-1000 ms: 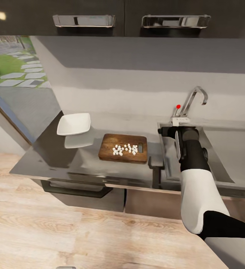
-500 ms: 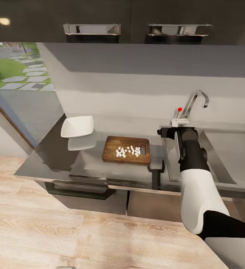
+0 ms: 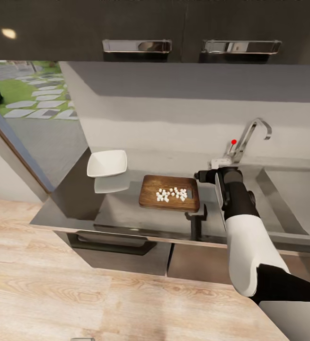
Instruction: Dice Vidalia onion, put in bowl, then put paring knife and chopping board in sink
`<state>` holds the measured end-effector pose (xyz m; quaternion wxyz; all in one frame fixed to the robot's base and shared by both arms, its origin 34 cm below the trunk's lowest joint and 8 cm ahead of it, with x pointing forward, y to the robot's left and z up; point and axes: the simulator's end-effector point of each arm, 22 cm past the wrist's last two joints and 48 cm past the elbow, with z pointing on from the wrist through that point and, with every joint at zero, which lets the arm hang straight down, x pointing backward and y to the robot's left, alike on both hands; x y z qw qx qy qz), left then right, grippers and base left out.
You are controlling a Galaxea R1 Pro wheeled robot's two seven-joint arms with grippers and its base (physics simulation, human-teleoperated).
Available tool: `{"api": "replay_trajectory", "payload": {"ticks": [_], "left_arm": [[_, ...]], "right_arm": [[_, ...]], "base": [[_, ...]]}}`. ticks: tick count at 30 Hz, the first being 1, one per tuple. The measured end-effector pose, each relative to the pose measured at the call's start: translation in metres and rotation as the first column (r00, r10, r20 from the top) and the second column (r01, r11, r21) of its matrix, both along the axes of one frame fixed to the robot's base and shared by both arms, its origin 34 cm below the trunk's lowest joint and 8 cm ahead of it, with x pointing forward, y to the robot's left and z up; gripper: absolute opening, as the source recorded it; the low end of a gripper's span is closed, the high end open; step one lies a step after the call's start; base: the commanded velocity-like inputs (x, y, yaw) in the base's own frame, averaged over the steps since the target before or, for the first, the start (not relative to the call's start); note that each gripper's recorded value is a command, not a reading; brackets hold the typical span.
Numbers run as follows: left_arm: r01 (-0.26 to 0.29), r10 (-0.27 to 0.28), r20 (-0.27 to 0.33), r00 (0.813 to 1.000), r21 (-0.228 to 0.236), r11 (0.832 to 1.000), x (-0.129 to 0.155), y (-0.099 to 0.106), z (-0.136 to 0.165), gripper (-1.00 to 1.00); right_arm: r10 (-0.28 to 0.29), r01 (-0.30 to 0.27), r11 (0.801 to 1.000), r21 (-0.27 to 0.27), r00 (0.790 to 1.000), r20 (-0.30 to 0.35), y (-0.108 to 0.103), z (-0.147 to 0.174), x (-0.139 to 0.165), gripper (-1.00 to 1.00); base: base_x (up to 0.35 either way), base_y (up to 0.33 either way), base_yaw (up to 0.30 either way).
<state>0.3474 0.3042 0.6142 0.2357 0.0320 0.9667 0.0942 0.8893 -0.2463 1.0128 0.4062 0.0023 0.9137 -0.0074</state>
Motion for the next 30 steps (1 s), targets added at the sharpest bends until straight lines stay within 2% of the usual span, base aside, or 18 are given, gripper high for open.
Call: {"api": "replay_trajectory", "payload": {"ticks": [30], "left_arm": [[0.0,0.0,-0.016,1.0,0.0,1.0,-0.006,0.0,-0.004,1.0]], "right_arm": [[-0.005,0.004,1.0,-0.004,0.999,-0.041,-0.004,-0.025,-0.003,1.0]], "base": [[0.0,0.001,0.0]]}}
